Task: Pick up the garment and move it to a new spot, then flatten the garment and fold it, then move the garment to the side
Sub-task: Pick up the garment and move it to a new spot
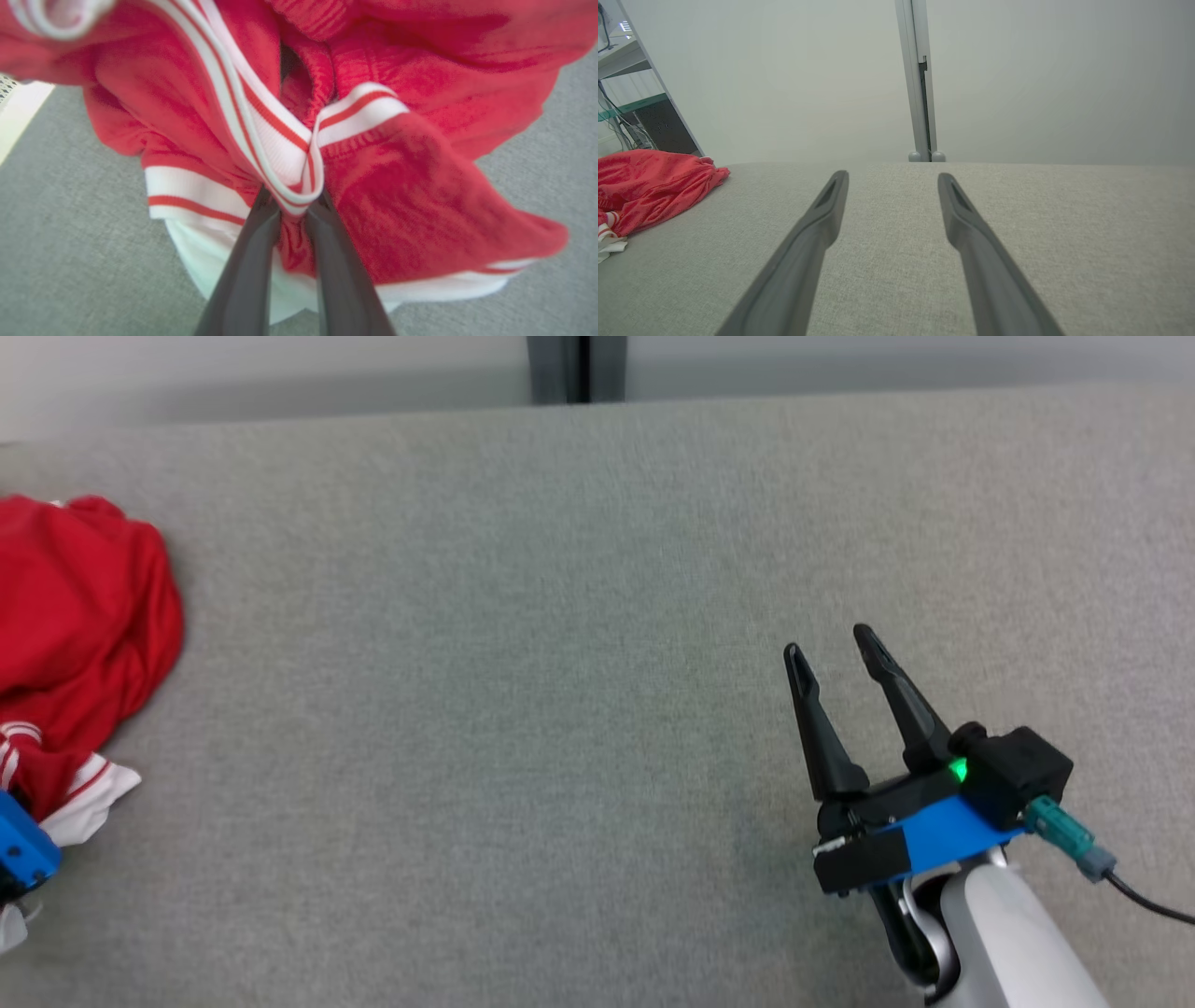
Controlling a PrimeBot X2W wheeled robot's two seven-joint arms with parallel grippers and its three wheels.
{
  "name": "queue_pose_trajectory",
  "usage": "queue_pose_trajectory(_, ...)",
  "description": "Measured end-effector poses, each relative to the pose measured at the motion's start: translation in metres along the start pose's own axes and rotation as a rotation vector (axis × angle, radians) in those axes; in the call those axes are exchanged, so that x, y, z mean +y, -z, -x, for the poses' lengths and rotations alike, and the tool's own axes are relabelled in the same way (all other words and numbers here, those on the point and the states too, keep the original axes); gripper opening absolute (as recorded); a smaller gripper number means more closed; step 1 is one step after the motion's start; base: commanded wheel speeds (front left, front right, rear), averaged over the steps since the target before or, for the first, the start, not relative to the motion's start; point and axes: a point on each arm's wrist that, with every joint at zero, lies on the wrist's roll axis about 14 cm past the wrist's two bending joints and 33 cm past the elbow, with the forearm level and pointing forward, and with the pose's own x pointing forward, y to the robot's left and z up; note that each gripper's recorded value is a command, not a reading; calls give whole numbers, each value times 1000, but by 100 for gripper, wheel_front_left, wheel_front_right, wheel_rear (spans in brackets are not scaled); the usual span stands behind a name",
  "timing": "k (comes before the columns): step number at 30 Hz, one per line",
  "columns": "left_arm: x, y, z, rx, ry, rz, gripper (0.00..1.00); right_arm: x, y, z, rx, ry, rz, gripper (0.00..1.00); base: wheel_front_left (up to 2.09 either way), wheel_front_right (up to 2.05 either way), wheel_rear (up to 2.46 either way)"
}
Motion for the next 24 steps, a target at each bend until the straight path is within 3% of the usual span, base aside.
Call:
queue_pose_trajectory(14,7,-120,112,-431,42,-249,0,37,-36,28,-73,-62,-30,100,0,0,0)
queue_pose_trajectory(19,-13,-151,158,-575,99,-318,0,42,-44,40,-92,-64,-44,100,0,0,0)
queue_pose_trajectory(24,-58,-171,199,-697,215,-385,0,43,-52,49,-114,-58,-48,100,0,0,0)
